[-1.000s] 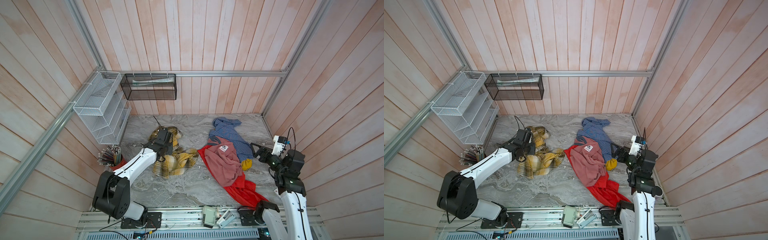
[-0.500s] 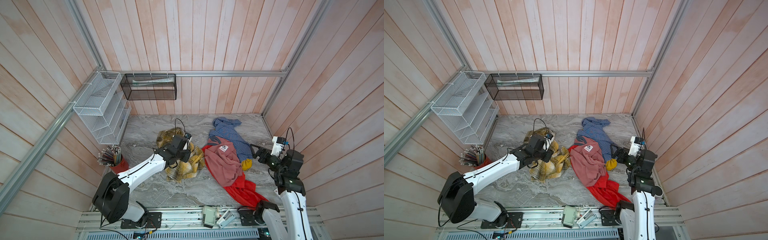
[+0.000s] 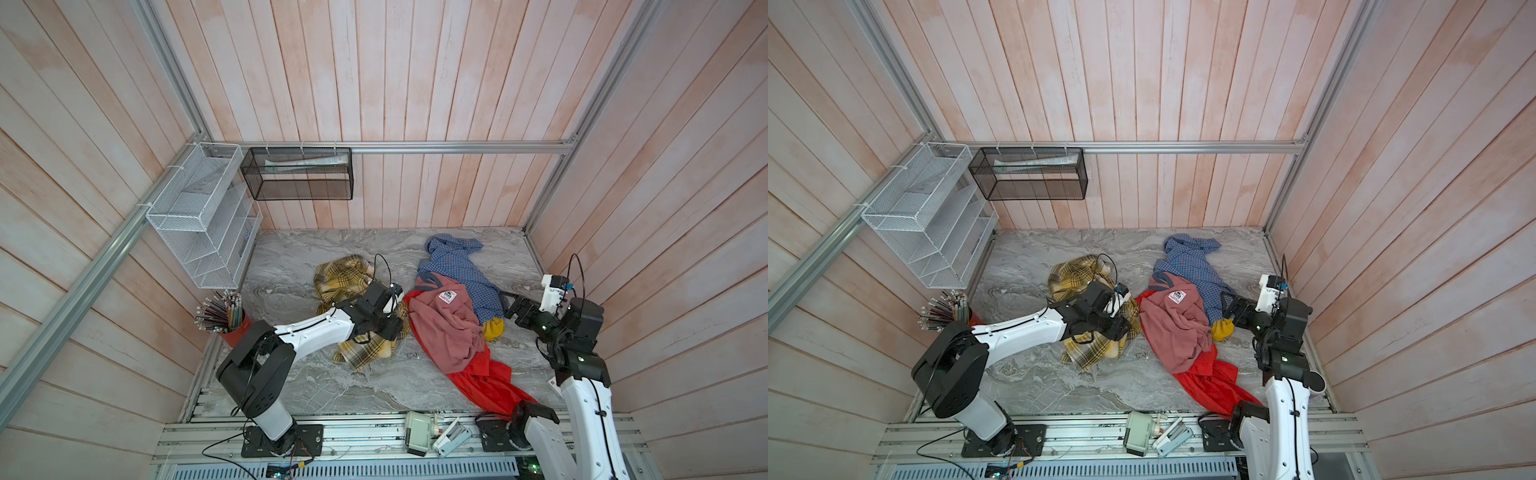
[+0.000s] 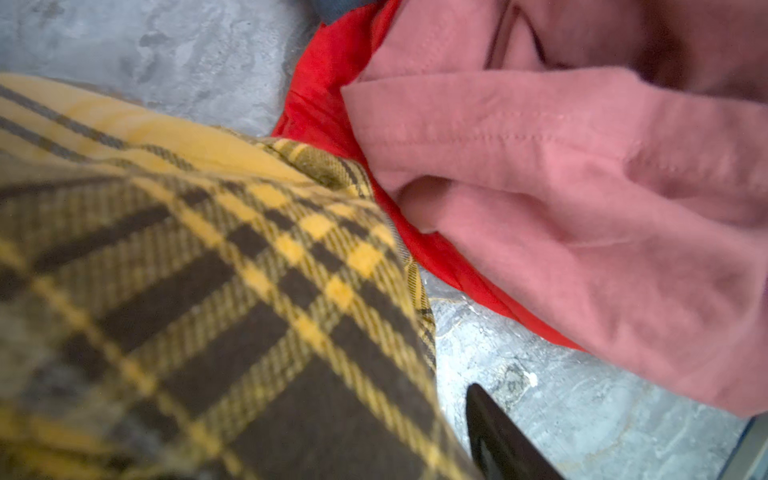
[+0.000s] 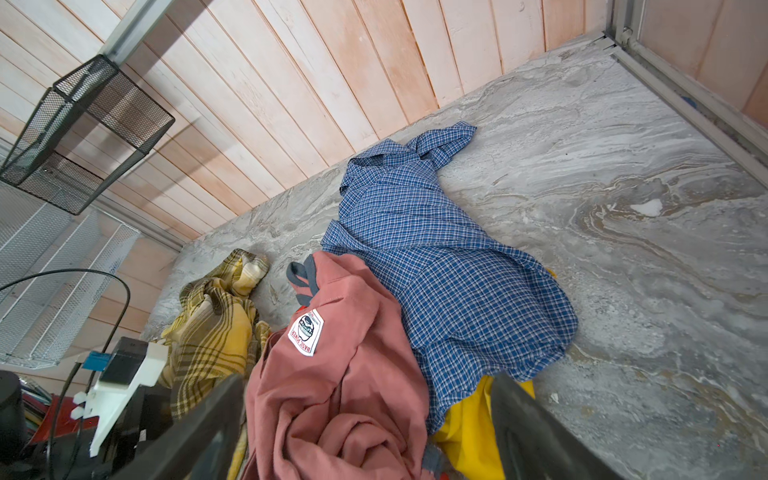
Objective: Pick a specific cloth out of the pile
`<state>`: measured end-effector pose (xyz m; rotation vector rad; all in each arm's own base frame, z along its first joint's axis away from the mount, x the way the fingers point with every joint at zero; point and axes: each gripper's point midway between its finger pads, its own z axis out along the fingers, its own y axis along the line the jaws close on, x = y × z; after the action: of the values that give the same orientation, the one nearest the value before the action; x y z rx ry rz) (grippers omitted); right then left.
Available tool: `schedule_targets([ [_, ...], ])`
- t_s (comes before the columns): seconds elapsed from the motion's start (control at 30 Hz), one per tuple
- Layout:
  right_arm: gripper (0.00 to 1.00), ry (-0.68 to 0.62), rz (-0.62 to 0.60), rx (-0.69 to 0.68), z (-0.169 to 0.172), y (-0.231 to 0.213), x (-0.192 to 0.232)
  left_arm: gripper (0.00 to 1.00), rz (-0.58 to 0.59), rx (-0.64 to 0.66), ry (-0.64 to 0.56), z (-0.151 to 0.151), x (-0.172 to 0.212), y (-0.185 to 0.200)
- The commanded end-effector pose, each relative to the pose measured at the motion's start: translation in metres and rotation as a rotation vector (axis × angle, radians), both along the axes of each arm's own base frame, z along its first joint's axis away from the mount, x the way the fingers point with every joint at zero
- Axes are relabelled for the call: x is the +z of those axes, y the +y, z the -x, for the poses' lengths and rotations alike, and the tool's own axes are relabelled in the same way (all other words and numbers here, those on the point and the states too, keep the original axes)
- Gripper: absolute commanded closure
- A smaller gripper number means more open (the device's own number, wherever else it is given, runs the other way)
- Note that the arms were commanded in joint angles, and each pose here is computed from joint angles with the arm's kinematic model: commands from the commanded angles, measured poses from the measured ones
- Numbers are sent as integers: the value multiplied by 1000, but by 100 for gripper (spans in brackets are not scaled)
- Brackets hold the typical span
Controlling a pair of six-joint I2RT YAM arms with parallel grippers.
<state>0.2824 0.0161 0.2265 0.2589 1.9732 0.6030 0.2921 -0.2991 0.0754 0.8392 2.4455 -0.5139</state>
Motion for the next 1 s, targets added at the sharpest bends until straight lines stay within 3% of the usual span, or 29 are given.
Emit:
schedule_targets([
  [0.0,7,-8,36,-20,-1,-6,9,25,-6,-34,64,16,-23,-8],
  [0.17,7,-8,69,-37,-6,-11,12,31,-175,94,118,8,-62,18],
  [0.23,7,-16,71,-24,-8,-10,10,48,-220,186,140,1,-72,36],
  [0.33,7,-14,71,-14,-10,-9,5,70,-171,322,169,-15,-75,67],
  [0.5,7,-17,97,-41,-11,-15,0,91,-85,472,128,-45,-61,123],
  [0.73,6,-9,81,-42,-14,-15,-12,99,-3,522,61,-96,-40,160],
  [0.97,7,-29,99,-78,-18,-22,-26,99,-53,541,103,-129,-54,165],
])
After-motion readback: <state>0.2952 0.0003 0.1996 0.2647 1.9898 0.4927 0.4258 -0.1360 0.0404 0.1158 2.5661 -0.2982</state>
